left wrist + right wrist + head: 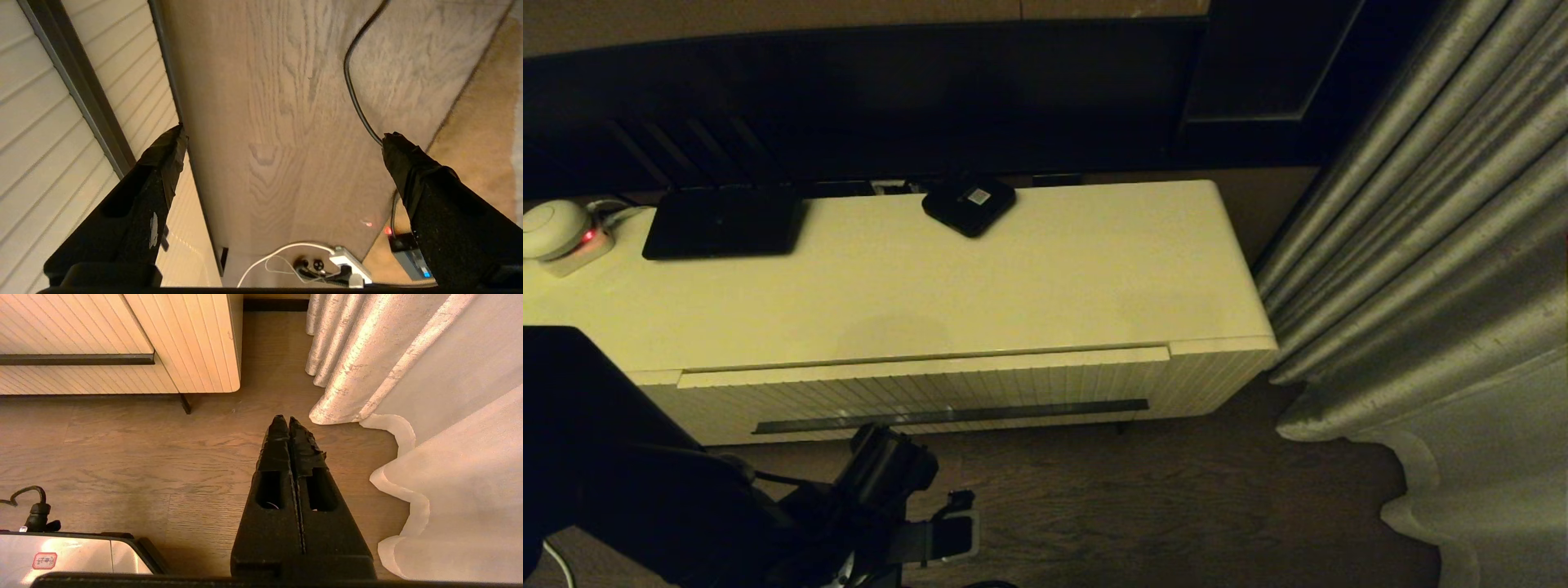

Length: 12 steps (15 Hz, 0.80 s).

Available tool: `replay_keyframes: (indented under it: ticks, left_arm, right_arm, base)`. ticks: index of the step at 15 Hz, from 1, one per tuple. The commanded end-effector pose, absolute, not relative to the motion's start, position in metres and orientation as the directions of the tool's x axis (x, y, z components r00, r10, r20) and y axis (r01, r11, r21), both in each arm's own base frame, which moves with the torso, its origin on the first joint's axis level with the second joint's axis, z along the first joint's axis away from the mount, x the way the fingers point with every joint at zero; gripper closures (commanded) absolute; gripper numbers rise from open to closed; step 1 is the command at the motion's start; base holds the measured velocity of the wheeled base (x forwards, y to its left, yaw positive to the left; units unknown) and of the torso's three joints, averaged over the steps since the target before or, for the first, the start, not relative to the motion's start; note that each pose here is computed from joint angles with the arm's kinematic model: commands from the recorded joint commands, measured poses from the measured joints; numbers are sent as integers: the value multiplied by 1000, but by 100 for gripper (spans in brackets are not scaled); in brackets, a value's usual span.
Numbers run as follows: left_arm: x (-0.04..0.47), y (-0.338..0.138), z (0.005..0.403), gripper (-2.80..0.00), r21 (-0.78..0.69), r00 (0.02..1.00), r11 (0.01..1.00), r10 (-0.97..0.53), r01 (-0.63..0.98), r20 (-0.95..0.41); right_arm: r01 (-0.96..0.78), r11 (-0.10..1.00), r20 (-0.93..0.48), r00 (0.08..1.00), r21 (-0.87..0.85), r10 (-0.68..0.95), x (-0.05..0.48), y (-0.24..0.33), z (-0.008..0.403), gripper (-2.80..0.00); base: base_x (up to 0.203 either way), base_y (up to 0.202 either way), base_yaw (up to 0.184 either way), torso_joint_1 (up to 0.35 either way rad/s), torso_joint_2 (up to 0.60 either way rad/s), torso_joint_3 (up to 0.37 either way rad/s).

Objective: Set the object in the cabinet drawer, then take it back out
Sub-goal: Open the drawer

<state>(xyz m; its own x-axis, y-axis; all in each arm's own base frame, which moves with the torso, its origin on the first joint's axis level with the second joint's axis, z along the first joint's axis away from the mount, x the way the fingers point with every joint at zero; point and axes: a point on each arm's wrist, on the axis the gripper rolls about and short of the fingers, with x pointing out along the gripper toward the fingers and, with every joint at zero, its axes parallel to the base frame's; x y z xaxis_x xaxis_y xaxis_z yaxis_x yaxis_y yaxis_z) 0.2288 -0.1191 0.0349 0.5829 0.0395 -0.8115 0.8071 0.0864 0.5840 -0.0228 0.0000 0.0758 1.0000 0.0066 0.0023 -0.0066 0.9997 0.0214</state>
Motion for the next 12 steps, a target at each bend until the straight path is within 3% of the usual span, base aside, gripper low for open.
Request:
replay_keyframes:
  ticks: [1,12]
  left_arm:
    - [233,-121,28,-280,593,592,75,37,801,-805]
    - [246,-121,31,-280,638,637,62,27,768,-770]
  right_arm:
    - [-8,1000,2,1000,21,8,-23,0,75,0]
    - [-8,1000,2,1000,21,8,-23,0,75,0]
  base:
    - [0,0,0,0,0,0]
    - [0,0,0,0,0,0]
